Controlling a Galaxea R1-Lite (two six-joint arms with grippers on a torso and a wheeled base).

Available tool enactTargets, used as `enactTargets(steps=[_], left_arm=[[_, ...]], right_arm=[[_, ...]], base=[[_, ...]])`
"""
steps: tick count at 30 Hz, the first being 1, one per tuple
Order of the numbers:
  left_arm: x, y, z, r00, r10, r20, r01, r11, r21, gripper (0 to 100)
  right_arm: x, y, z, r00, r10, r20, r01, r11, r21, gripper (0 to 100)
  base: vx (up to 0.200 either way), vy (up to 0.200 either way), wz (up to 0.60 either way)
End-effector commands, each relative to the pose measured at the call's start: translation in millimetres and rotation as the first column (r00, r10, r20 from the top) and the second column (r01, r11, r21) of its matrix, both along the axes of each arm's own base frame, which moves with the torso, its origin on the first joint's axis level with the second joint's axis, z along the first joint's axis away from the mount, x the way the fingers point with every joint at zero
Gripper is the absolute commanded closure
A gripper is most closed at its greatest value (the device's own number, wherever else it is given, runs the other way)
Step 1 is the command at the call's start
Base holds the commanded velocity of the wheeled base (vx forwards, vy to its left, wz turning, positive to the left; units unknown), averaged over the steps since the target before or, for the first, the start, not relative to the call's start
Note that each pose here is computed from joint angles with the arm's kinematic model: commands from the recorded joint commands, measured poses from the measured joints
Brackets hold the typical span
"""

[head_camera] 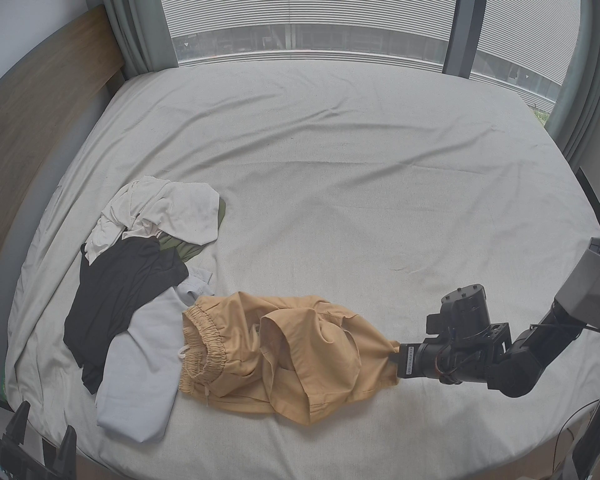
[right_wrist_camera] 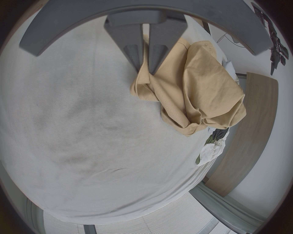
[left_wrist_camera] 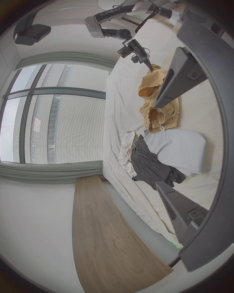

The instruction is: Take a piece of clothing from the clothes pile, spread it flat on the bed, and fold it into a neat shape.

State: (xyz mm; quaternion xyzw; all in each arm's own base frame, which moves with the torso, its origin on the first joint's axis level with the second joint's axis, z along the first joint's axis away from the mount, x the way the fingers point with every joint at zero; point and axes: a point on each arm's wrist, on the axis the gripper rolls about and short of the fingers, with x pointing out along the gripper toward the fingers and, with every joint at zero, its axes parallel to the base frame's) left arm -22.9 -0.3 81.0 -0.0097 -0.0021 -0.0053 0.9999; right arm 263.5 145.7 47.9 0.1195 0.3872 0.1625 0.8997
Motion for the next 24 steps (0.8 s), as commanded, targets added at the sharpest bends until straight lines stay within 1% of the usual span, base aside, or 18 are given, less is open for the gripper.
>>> enactTargets(steps=[1,7,13,24], left_arm=[[0,0,-5,1.000,0.000,-0.001,0.000,1.000,-0.001,0],[0,0,-5,1.000,0.000,-0.001,0.000,1.000,-0.001,0],[0,0,-5,1.000,0.000,-0.001,0.000,1.000,-0.001,0],[0,0,-5,1.000,0.000,-0.001,0.000,1.000,0.001,0]], right_arm=[[-5,-16,2,0.999,-0.035,0.002,0.035,0.999,-0.003,100],[-9,-29,0,0.998,-0.056,0.006,0.056,0.998,-0.019,100],[-11,-39,-2,0.997,-0.079,0.014,0.079,0.997,-0.020,100],[-15,-55,-7,0.994,-0.112,-0.003,0.112,0.993,-0.049,100]], base=[[0.000,0.000,0.00],[0.000,0.000,0.00],[0.000,0.000,0.00],[0.000,0.000,0.00]])
